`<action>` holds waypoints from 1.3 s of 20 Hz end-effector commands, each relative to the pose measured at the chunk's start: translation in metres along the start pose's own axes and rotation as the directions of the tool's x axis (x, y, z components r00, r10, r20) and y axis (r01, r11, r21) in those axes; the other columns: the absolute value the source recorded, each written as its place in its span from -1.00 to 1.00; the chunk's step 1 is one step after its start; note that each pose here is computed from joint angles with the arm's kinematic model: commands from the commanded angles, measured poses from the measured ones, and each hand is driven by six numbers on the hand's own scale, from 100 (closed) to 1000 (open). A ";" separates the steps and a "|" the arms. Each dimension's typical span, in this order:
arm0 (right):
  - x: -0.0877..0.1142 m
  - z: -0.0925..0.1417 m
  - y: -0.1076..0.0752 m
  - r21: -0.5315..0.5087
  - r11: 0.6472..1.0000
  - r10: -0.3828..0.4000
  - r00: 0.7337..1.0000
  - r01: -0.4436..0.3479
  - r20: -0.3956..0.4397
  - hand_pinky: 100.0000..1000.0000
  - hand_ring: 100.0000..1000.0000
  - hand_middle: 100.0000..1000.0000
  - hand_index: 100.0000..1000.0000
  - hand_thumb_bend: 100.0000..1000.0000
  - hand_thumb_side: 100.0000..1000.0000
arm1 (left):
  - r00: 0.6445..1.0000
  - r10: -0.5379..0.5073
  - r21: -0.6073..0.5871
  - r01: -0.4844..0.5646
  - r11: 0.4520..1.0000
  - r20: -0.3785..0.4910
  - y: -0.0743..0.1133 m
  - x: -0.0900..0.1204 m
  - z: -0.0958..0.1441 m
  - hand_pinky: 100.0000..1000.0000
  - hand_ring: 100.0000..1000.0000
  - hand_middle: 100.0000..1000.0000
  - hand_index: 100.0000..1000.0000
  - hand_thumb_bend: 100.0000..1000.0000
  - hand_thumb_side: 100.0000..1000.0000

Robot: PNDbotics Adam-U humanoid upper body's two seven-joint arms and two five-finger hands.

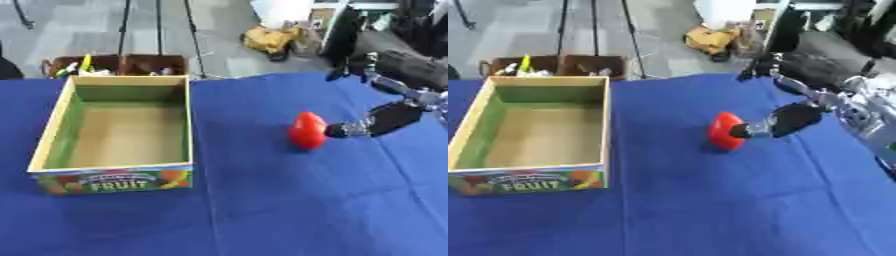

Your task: Pick up objects on the table and place them in the box.

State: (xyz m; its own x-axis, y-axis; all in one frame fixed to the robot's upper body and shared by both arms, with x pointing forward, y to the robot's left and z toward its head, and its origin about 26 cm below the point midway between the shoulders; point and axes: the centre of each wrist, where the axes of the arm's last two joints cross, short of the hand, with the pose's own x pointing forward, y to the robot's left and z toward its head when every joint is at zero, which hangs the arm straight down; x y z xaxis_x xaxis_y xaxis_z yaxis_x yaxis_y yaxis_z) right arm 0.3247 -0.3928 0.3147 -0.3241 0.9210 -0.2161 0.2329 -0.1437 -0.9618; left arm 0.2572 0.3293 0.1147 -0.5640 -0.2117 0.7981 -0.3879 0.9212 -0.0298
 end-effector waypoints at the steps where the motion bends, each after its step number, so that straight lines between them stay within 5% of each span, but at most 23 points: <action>1: -0.007 -0.002 -0.007 0.013 1.000 0.021 1.000 -0.020 -0.022 0.06 0.46 0.41 0.64 0.28 0.66 | 1.000 -0.001 -0.011 0.001 1.000 0.030 -0.001 0.007 -0.004 -0.82 -0.77 0.03 -0.55 -1.00 0.64; 26: -0.028 -0.008 0.027 0.069 0.995 -0.055 0.989 0.065 -0.140 -0.04 0.40 0.32 0.66 0.43 0.56 | 0.999 0.009 -0.020 -0.009 1.000 0.036 -0.004 0.007 -0.004 -0.82 -0.77 0.03 -0.55 -1.00 0.63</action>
State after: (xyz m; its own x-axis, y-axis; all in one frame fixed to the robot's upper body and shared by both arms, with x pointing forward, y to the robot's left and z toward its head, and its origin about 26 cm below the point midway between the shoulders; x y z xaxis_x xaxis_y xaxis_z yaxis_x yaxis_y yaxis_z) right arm 0.3511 -0.4149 0.2827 -0.2292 0.9669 -0.1119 0.1183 -0.0864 -0.9892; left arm 0.2591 0.3263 0.1158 -0.5746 -0.2040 0.7926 -0.3714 0.9280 -0.0304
